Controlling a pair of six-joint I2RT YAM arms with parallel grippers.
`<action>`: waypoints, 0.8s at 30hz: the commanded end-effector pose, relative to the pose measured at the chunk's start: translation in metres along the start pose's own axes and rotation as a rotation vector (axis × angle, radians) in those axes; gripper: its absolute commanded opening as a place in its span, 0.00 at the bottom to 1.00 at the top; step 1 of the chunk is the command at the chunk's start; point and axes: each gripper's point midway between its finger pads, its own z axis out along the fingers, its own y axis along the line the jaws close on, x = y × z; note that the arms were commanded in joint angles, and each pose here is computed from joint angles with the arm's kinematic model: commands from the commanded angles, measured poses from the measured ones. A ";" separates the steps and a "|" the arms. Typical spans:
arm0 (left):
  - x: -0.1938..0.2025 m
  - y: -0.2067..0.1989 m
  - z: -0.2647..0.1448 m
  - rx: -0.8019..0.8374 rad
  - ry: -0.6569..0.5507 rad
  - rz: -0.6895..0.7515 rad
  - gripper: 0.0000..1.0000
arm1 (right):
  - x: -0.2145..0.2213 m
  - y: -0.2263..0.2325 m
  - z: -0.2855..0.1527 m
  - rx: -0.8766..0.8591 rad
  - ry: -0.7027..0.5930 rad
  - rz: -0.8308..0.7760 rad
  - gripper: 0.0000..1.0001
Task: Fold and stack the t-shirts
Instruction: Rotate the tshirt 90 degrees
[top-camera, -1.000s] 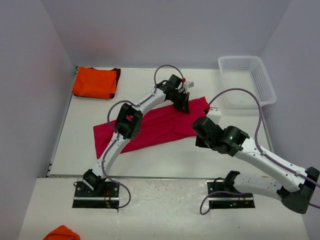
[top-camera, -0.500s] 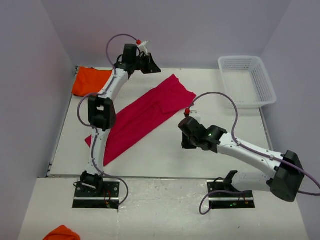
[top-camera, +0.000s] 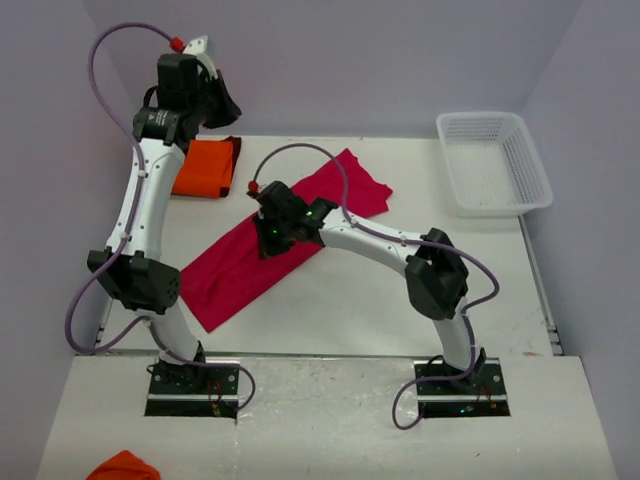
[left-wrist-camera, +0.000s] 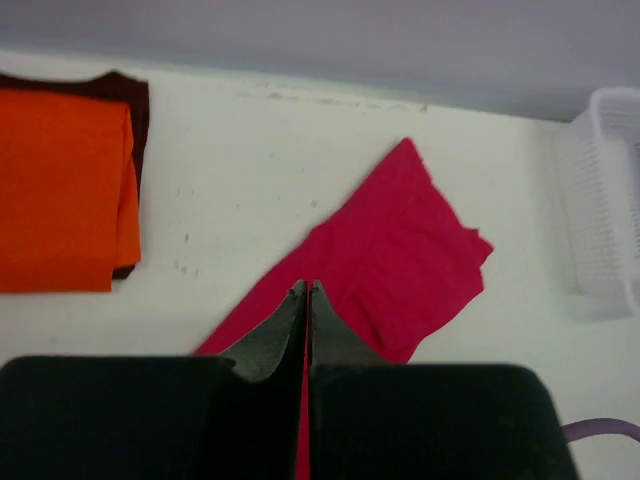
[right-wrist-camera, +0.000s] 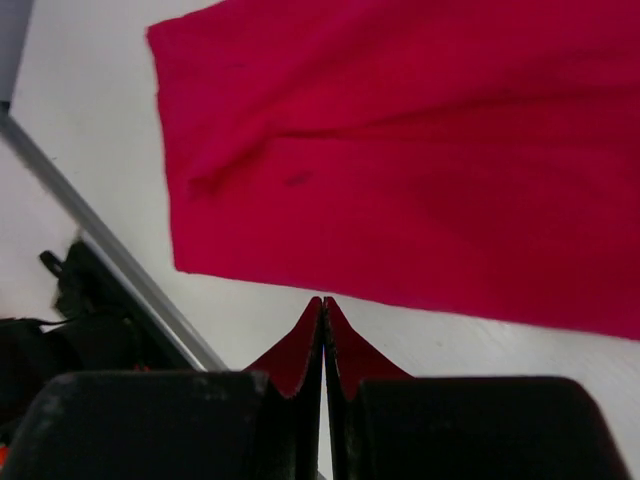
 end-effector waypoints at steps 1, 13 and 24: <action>0.077 0.047 -0.001 -0.195 0.219 0.021 0.00 | 0.004 0.049 0.017 -0.200 0.083 -0.074 0.00; 0.093 0.046 -0.019 -0.170 0.241 0.027 0.00 | 0.044 0.080 0.063 -0.335 0.229 -0.083 0.00; 0.104 0.048 -0.021 -0.161 0.255 0.030 0.00 | 0.080 0.050 0.089 -0.250 0.265 -0.004 0.00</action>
